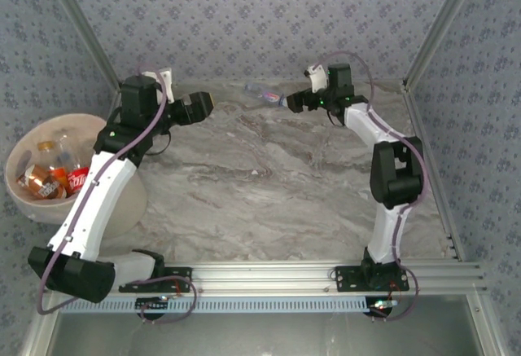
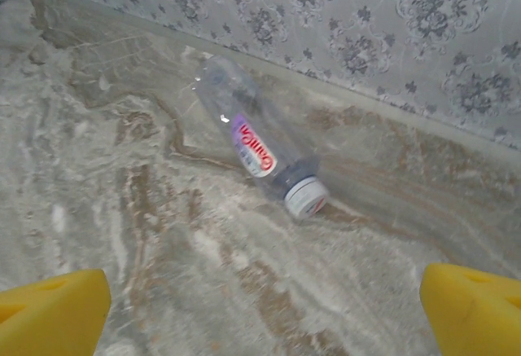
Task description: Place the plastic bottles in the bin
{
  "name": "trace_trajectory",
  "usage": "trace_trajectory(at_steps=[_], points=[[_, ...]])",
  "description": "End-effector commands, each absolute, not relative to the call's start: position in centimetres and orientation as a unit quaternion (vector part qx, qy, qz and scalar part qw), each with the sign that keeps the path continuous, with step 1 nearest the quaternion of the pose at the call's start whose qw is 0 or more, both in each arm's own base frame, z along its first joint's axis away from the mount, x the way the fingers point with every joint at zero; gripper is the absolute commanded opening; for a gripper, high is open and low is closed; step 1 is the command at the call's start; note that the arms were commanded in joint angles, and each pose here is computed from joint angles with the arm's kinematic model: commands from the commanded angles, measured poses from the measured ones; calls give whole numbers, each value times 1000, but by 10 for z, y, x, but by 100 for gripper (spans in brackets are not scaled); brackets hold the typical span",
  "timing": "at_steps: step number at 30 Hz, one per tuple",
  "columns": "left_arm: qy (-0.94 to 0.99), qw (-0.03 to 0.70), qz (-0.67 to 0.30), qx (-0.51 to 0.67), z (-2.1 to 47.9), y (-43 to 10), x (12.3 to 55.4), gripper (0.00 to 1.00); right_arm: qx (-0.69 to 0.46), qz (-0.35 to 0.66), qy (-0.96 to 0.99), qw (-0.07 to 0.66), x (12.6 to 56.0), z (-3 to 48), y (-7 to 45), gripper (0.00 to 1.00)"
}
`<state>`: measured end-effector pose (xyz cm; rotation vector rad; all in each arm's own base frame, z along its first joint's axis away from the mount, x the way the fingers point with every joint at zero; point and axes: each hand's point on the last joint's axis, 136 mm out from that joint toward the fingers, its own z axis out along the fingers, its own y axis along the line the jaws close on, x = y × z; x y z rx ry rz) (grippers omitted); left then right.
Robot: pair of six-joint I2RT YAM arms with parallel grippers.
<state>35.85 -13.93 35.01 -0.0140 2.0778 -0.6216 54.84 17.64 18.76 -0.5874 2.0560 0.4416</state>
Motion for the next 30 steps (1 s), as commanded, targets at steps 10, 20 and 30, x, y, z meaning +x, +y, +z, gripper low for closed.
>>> trace_trajectory(at_steps=[10,20,30], points=[[852,467,-236,-8,331,-139,372,98,-394,115,817,404,599,120,186,100],[864,449,-227,-3,311,-145,390,98,-473,70,780,404,630,78,207,85],[869,446,-212,-4,298,-145,404,98,-539,31,727,425,652,58,230,70]])
